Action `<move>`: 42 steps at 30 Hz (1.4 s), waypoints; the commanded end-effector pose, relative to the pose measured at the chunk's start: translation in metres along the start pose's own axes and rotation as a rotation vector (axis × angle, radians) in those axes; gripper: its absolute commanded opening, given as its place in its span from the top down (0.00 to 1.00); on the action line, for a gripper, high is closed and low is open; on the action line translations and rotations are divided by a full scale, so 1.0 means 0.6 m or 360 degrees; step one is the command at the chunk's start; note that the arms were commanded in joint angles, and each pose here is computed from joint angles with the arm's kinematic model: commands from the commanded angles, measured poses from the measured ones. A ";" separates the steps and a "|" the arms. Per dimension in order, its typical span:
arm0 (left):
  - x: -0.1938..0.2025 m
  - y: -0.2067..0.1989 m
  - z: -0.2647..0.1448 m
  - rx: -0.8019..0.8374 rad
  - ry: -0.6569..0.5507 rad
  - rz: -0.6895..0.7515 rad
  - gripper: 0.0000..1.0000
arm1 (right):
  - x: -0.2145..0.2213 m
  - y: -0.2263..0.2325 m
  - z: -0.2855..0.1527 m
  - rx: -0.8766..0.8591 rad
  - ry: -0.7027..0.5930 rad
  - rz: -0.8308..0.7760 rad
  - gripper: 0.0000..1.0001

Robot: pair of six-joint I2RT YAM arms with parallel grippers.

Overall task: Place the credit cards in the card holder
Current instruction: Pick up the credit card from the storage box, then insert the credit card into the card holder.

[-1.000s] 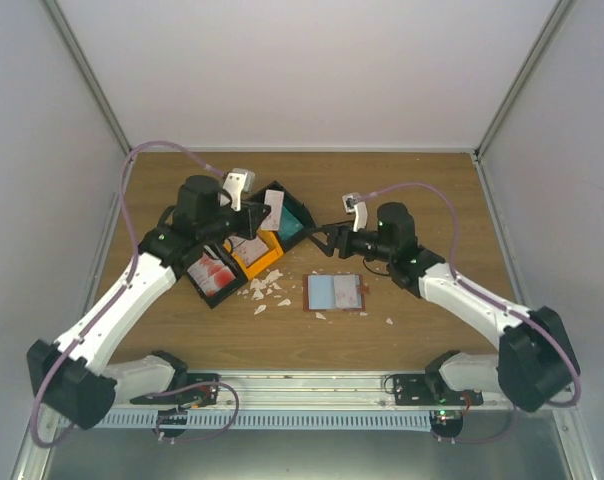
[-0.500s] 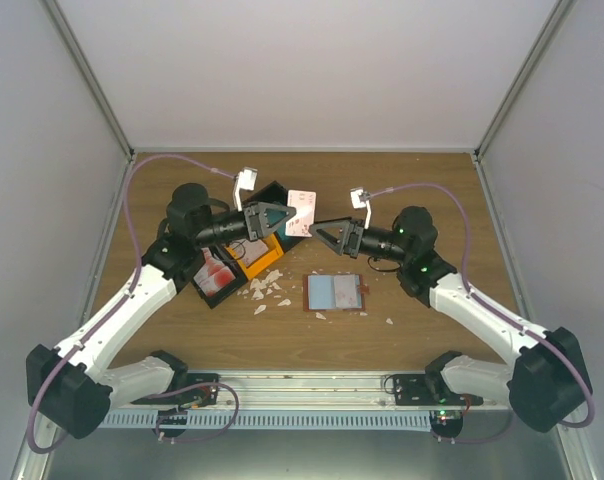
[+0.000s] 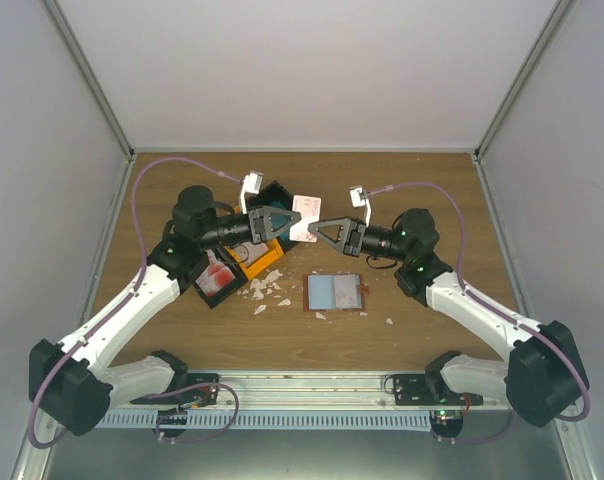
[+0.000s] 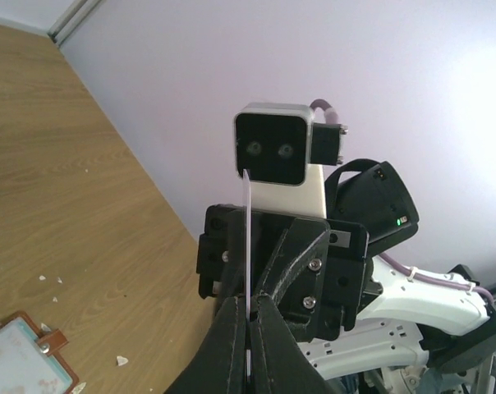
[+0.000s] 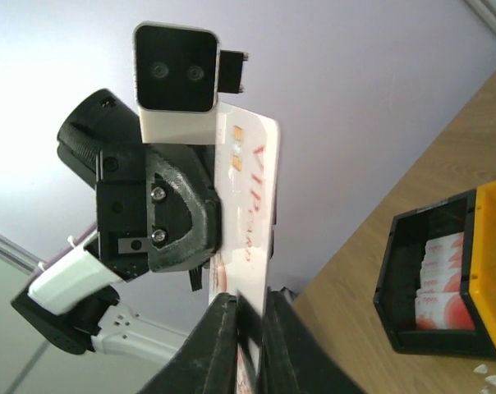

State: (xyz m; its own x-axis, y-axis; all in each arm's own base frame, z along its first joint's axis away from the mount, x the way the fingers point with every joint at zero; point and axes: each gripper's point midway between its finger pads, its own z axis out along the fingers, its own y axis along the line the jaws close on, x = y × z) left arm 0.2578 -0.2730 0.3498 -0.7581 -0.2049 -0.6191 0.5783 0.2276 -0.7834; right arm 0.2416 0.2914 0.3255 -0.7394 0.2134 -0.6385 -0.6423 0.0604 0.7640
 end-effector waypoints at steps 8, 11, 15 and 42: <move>0.030 0.051 -0.003 -0.0230 0.0076 0.0051 0.47 | 0.003 -0.062 -0.019 0.0284 -0.0047 -0.0028 1.00; 0.048 0.098 -0.011 -0.0411 0.0095 0.0048 0.34 | 0.022 -0.105 -0.039 0.0485 0.0000 -0.0037 1.00; 0.080 0.162 -0.016 -0.0643 0.0152 0.0034 0.24 | 0.084 -0.192 -0.081 0.0826 0.0176 0.0041 1.00; 0.310 0.371 0.064 -0.1098 0.0623 -0.0263 0.50 | 0.285 -0.362 -0.200 0.1113 0.0450 0.0632 0.99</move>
State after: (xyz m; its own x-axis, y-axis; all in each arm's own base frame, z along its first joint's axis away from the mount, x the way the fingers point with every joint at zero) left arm 0.2474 -0.2903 0.0617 -0.9544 0.0523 -0.2939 0.2223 0.7814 -0.5831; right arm 0.2251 0.1954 0.0395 -0.9681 0.1013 -0.2293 -0.1070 0.6605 0.7432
